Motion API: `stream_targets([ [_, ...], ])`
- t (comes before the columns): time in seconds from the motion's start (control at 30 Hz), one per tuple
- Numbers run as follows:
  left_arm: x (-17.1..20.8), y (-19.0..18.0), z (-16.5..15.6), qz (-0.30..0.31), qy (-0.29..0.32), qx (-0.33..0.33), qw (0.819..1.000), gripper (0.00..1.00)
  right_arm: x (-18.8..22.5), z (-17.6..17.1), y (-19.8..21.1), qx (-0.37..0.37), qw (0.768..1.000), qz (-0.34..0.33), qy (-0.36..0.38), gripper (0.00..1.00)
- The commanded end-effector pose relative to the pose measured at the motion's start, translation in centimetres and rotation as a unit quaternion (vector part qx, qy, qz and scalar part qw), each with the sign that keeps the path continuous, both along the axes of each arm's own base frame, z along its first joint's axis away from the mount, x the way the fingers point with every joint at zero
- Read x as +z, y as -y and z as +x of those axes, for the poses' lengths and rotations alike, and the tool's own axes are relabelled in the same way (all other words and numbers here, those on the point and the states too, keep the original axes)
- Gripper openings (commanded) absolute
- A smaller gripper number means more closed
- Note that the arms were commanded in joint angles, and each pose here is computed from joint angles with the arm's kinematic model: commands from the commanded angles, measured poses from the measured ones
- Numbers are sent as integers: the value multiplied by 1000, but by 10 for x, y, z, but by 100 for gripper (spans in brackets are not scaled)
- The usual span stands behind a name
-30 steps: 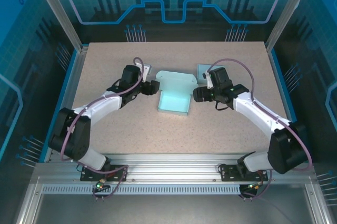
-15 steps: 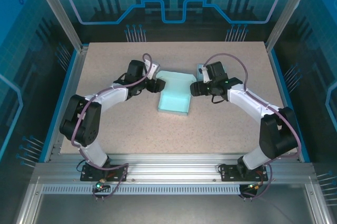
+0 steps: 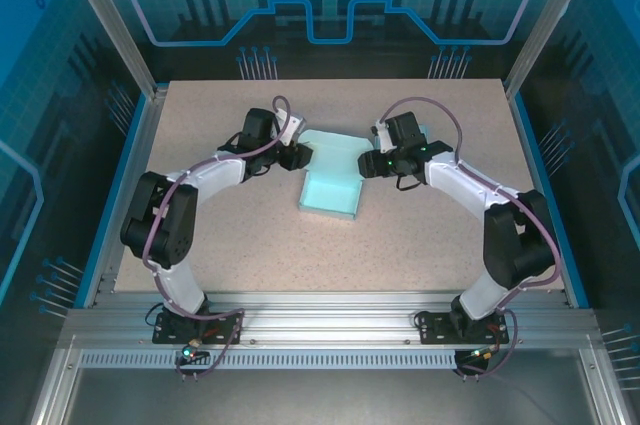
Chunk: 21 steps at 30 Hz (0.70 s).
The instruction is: Fold the paper box
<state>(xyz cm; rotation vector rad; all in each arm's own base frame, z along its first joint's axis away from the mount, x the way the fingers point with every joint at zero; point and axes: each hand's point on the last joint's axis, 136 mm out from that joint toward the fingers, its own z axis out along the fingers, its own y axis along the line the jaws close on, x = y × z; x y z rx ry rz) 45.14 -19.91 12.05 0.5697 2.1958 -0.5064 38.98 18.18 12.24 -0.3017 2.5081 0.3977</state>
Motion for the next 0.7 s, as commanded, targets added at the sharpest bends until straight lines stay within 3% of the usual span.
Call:
stream_targets([
  [0.0, 3, 6, 0, -12, -8, -20, 1000, 44, 9, 12, -6, 5, 1000, 19, 14, 55],
  [0.07, 4, 6, 0, -16, -11, -18, 1000, 35, 8, 12, -8, 5, 1000, 20, 15, 50],
  [0.37, 6, 14, -3, -30, -17, -16, 999, 25, 3, 12, -19, 14, 1000, -11, 20, 26],
  [0.67, 18, 26, -9, -29, 17, 15, 999, 7, 9, 16, -29, -3, 998, -47, 48, 19],
])
